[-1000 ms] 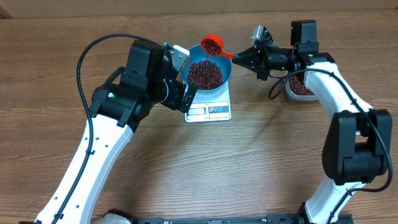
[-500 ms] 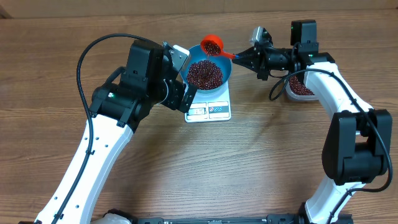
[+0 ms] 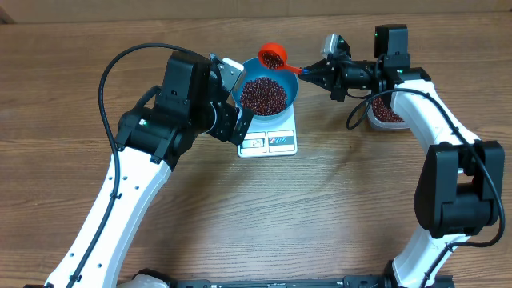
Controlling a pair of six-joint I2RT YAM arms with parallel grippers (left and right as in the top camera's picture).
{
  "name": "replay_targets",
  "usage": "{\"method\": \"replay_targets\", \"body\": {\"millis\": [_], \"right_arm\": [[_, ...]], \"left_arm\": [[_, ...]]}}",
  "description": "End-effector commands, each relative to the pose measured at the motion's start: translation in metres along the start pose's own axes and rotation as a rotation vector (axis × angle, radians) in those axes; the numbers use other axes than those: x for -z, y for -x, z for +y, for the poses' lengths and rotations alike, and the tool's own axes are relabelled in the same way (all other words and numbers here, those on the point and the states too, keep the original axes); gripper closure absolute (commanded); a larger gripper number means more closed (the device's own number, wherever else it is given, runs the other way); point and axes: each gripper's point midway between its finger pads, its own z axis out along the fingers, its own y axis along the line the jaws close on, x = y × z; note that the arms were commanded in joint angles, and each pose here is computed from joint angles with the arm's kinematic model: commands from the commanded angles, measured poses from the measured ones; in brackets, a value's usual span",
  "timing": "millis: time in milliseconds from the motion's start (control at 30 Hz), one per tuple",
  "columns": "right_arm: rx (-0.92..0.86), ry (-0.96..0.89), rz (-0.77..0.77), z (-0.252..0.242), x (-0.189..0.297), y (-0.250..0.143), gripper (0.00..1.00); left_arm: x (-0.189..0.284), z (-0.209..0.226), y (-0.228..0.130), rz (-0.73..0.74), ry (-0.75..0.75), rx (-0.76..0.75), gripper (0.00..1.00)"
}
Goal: Scoop item into bowl and weigh 150g on scale
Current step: 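Tilt the scoop with the right gripper, trickling beans into the bowl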
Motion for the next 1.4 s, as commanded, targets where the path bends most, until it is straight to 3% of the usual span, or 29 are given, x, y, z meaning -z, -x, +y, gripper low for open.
{"method": "replay_targets", "body": {"millis": [0,1367], "right_arm": [[0.030,0.006,-0.012,-0.0014,-0.0026,0.0057,0.96],[0.190,-0.006,-0.023,-0.0051,-0.0025,0.0096,0.96]], "left_arm": [[0.0035,0.0001,0.0045,-0.016,-0.006,-0.017,0.00],[0.0035,0.0001,0.0045,-0.016,-0.006,-0.017,0.00]]}}
